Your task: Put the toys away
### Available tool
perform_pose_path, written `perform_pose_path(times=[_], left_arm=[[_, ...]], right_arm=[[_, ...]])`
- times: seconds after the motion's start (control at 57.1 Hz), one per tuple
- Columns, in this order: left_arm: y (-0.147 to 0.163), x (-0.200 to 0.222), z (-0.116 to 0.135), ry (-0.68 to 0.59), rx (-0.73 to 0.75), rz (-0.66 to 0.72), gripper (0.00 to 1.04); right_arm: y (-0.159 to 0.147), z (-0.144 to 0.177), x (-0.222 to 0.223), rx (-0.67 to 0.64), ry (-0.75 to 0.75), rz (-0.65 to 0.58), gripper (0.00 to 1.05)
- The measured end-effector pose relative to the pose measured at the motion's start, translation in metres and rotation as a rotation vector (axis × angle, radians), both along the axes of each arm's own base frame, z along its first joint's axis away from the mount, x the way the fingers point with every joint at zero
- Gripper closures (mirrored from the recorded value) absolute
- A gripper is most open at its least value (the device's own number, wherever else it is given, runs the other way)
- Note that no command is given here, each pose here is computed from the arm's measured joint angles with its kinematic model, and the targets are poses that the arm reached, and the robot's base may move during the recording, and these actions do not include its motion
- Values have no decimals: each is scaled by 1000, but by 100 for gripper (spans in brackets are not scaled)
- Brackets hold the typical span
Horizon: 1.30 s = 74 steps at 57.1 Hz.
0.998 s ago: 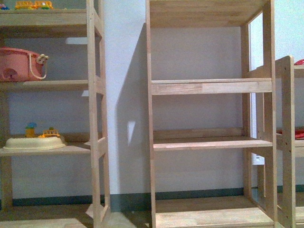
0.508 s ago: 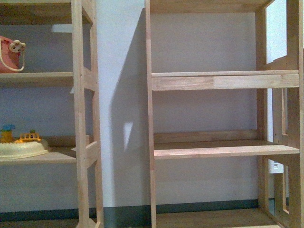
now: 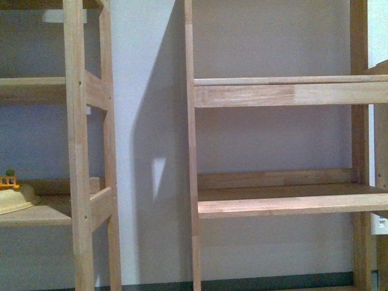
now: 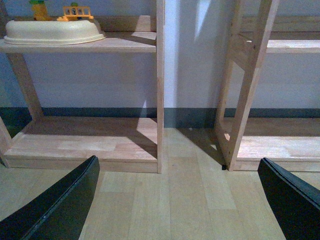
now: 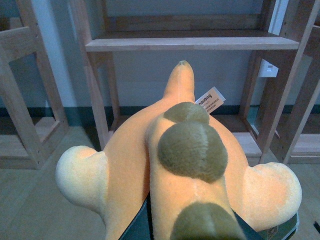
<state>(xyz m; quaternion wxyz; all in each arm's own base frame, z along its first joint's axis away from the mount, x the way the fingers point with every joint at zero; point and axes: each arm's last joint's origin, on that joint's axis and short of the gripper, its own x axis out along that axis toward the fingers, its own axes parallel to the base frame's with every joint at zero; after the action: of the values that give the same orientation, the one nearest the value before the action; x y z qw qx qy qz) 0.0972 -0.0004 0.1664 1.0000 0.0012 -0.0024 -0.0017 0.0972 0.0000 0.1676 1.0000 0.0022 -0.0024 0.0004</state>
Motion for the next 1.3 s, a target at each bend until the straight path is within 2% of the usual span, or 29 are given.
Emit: perform_pose_path(times=[1.033,1.155,1.295], left_arm=[[0,0,0,0,0,0,6],[0,0,0,1,0,-1,6],[0,0,0,1,0,-1,6]], right_arm=[[0,0,0,0,0,0,97],[1,3,1,65,-31,-169,97],[3,10,2,58,-33,-256,97]])
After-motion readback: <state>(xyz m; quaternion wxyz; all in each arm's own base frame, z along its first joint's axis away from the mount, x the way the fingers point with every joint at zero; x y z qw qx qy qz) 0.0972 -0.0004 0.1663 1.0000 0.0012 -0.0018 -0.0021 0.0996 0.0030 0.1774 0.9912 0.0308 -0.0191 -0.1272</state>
